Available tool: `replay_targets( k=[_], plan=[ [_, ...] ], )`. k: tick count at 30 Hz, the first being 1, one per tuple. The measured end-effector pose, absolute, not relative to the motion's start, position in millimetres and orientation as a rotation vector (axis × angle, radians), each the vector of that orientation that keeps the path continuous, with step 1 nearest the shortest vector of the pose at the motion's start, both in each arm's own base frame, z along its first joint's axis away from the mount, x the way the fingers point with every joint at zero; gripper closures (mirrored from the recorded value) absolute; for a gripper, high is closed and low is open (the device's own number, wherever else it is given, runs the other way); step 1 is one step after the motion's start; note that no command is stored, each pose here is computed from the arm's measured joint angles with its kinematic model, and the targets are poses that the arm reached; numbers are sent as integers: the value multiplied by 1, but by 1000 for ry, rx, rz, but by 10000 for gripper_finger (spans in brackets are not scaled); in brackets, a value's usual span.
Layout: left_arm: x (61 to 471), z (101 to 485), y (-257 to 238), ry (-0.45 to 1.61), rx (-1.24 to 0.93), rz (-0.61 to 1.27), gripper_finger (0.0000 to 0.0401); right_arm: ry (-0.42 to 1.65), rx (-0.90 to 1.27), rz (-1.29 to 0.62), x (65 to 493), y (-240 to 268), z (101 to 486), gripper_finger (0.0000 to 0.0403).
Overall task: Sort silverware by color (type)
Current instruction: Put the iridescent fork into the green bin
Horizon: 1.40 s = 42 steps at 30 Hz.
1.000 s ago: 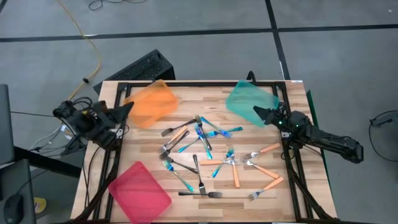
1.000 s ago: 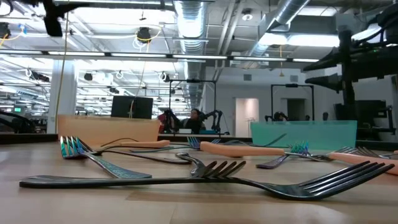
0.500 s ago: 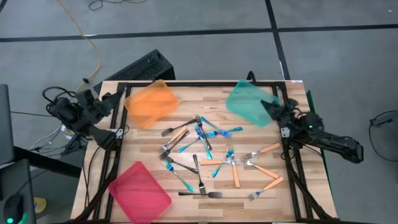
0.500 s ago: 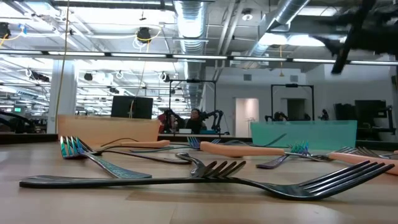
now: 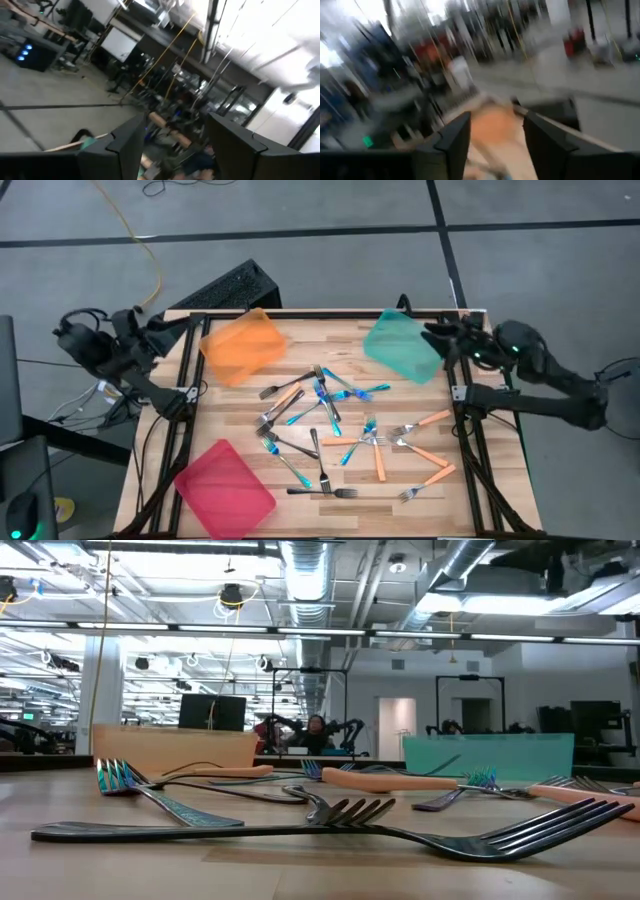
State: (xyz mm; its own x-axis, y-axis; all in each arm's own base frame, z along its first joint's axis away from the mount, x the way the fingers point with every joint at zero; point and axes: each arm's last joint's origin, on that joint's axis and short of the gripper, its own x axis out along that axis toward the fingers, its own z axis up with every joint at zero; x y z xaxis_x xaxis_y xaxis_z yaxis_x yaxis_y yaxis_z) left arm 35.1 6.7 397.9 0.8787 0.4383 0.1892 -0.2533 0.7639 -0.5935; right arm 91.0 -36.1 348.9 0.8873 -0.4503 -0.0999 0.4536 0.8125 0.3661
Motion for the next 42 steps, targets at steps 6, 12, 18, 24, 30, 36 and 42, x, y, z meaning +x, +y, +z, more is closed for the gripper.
replay_targets(
  k=[6, 12, 18, 24, 30, 36, 42],
  plan=[
    [46, 391, 0, -248, -514, 432, 205, 334, 339, -467, 135, -44, 354, 142],
    [55, 389, -5, -216, -486, 438, 205, 534, 284, -422, 191, -49, 330, 137],
    [56, 388, -6, -208, -483, 437, 205, 738, 274, -416, 238, -53, 287, 137],
    [56, 388, -6, -205, -483, 438, 205, 896, 261, -411, 272, -56, 243, 137],
    [56, 388, -6, -205, -484, 438, 205, 999, 255, -418, 293, -59, 206, 137],
    [56, 388, -6, -205, -480, 439, 205, 1022, 254, -418, 311, -61, 177, 137],
    [56, 388, -6, -204, -476, 441, 205, 1056, 254, -421, 318, -63, 158, 137]
  ],
)
